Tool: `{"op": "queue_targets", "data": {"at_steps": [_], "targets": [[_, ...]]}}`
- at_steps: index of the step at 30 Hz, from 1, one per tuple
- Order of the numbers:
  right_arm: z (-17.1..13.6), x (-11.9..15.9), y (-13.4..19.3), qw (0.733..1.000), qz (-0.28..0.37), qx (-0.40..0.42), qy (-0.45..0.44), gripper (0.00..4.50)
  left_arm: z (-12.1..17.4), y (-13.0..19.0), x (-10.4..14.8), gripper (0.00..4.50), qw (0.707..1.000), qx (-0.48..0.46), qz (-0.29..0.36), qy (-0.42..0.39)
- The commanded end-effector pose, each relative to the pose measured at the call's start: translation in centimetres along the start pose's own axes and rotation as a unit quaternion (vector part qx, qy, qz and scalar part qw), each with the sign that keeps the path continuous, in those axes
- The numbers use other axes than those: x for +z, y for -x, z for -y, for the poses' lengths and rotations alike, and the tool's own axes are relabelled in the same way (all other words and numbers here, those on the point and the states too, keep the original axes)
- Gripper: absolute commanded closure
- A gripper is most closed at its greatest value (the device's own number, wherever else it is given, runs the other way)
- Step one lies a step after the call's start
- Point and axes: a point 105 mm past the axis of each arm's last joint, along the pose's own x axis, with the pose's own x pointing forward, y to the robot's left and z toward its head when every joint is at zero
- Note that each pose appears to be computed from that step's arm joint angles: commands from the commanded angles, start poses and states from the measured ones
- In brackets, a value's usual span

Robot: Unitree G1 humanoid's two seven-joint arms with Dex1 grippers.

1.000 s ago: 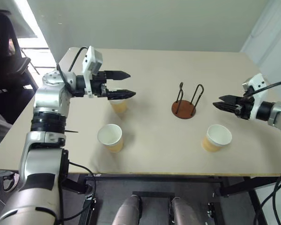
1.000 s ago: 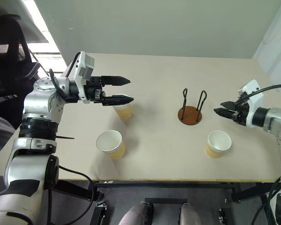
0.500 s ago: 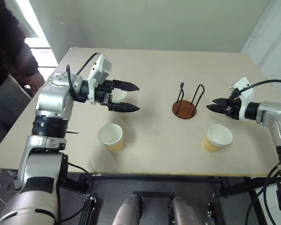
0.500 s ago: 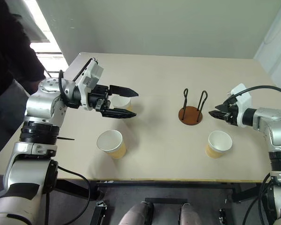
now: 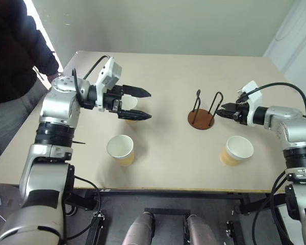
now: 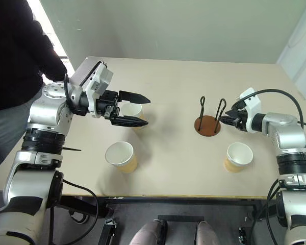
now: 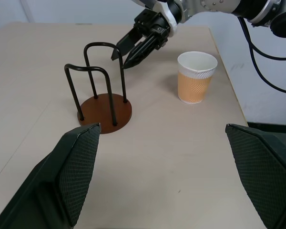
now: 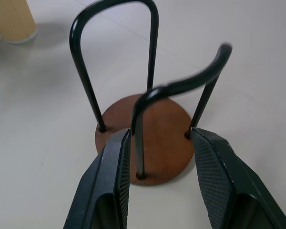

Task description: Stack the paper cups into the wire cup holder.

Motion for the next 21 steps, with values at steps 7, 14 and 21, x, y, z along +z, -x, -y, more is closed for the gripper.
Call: {"op": "queue_targets", "data": {"at_steps": [7,14,21], "targets": [[-0.9,1.7,-1.2,0.999,0.021,0.018,0.026,2.56,-0.3,0.8,1.4,0.01,1.0,0.015,0.003,-0.025],[-1.6,1.6,-1.5,0.999,0.018,0.035,0.024,4.29,-0.5,0.9,1.3,0.0,1.0,0.019,0.001,-0.024],[-3.1,1.9,-1.0,0.997,0.02,0.074,0.014,4.46,-0.6,1.2,1.3,0.0,0.999,0.023,-0.004,-0.024]]}}
